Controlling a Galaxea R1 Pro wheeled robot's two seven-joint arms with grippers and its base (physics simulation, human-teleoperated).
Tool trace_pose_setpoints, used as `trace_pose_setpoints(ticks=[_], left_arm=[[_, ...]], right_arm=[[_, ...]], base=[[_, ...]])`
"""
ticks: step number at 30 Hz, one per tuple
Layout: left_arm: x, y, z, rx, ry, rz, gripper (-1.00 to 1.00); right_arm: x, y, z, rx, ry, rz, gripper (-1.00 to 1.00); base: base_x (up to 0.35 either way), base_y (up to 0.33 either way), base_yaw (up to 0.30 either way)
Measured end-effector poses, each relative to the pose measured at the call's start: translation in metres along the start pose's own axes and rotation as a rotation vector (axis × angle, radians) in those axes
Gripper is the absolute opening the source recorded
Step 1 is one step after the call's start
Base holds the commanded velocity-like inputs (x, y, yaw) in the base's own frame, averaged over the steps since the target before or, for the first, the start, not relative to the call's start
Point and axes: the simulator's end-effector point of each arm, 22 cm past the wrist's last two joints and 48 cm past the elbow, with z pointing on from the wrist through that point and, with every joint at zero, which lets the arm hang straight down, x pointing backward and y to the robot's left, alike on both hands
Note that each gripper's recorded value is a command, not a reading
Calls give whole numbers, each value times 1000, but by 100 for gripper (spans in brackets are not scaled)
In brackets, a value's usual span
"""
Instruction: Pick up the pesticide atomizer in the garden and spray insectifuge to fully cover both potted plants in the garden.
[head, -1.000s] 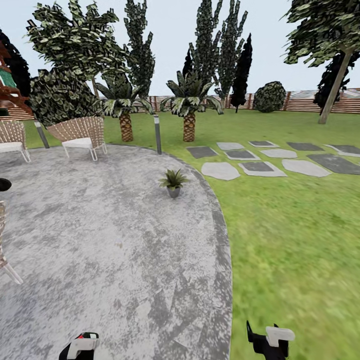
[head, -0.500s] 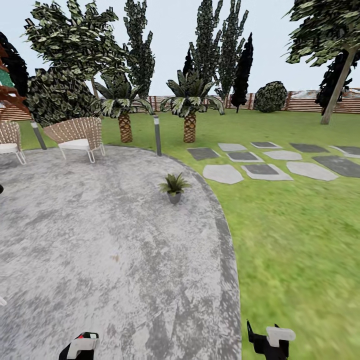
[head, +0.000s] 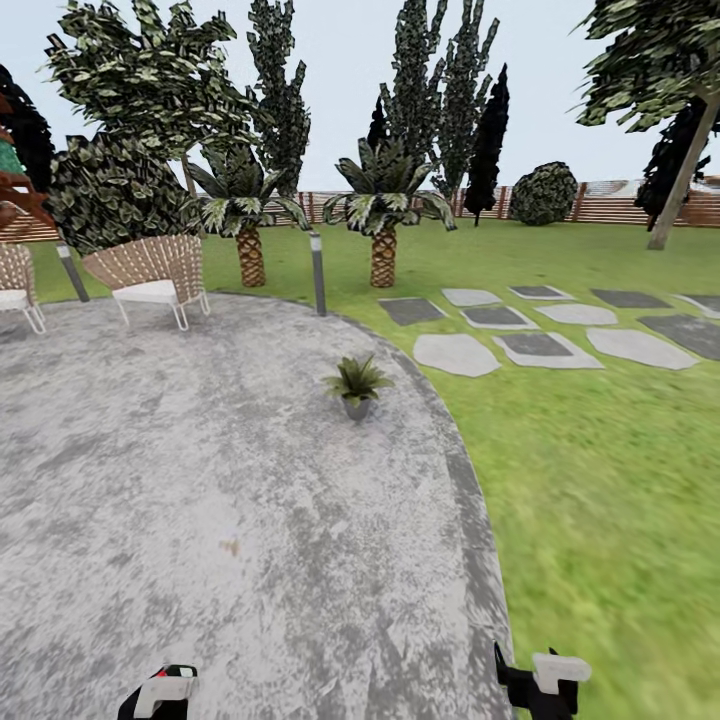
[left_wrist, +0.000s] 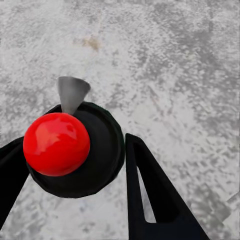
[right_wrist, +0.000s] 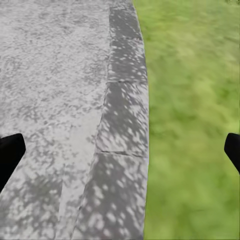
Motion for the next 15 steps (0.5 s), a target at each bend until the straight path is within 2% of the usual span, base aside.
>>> trace_pose_setpoints(ticks=[4, 5, 6, 7, 8, 9, 15], left_arm=[[0, 0, 0, 1, 0, 1, -100], [6, 7, 2, -6, 25, 10, -100], [0, -1, 0, 3, 1, 3, -100], [0, 0, 0, -1, 1, -1, -100], [2, -12, 4, 12, 15, -18, -100], [-1, 1, -1, -5, -1, -6, -100], [1, 0, 0, 0, 2, 0, -100]], right_arm=[[0, 0, 0, 1, 0, 1, 100], [4, 15, 3, -17, 17, 7, 100], [0, 0, 0, 1, -1, 2, 100], [0, 0, 0, -1, 0, -1, 100], [4, -10, 3, 14, 17, -8, 100], [-1, 0, 0, -2, -1, -3, 100], [0, 0, 0, -1, 0, -1, 100]], base=[[338, 146, 0], [338, 146, 0], [338, 146, 0], [338, 146, 0], [338, 146, 0], [338, 146, 0], [338, 146, 0]])
